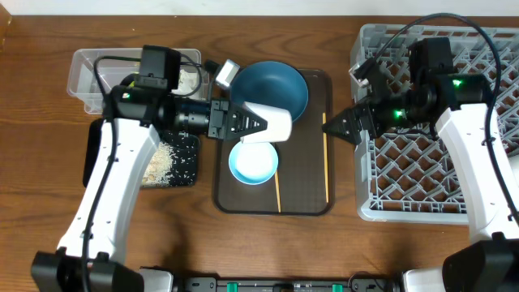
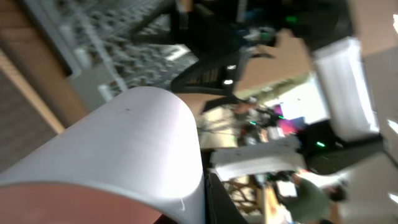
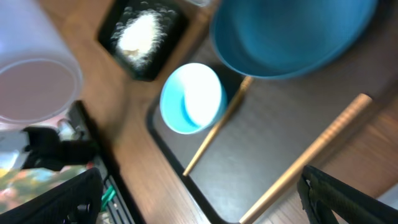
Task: Sort waste into correct bins and load items into the dishwasher rack
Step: 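Pass the pink cup from the left gripper to the right gripper, then carry the pink cup into the dish rack with the right gripper and release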
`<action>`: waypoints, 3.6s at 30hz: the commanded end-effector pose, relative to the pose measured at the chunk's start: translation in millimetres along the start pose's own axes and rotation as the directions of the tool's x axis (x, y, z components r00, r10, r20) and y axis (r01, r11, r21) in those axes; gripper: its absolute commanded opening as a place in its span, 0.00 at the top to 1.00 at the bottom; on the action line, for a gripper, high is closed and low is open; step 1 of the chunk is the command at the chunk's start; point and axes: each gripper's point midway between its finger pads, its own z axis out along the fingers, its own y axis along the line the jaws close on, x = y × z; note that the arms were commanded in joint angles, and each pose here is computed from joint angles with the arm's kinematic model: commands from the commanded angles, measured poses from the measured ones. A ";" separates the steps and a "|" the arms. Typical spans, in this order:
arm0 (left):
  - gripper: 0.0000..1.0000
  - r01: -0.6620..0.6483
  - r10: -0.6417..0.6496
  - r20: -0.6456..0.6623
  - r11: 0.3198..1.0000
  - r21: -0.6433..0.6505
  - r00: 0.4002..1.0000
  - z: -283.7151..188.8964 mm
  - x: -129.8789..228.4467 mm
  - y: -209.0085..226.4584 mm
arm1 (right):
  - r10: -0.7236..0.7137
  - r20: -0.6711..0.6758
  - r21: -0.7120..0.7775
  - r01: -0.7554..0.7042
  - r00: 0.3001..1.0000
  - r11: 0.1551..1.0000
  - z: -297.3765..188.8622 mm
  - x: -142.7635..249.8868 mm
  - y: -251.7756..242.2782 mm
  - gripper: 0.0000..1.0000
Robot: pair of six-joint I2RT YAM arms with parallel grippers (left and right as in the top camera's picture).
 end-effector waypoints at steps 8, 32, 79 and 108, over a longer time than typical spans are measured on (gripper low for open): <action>0.94 -0.063 0.071 -0.047 0.986 0.157 0.996 17.8 5.8 -20.5 | -0.172 0.196 -0.370 0.236 0.965 0.898 3.0 -5.1 61.9 0.03; 0.94 -0.076 0.089 -0.068 0.983 0.169 0.994 25.5 9.5 -23.6 | -0.229 0.246 -0.532 0.328 0.942 0.780 13.7 -7.3 117.3 0.13; 0.79 -0.073 0.081 -0.075 0.992 0.104 0.994 26.9 10.2 -12.5 | -0.249 0.113 -0.380 0.273 0.962 0.884 46.7 -9.3 95.9 0.53; 0.58 0.088 0.000 0.115 0.644 -0.760 0.993 -116.8 30.5 81.5 | 0.495 0.364 0.695 -0.584 0.789 0.419 -193.3 47.9 -104.3 0.68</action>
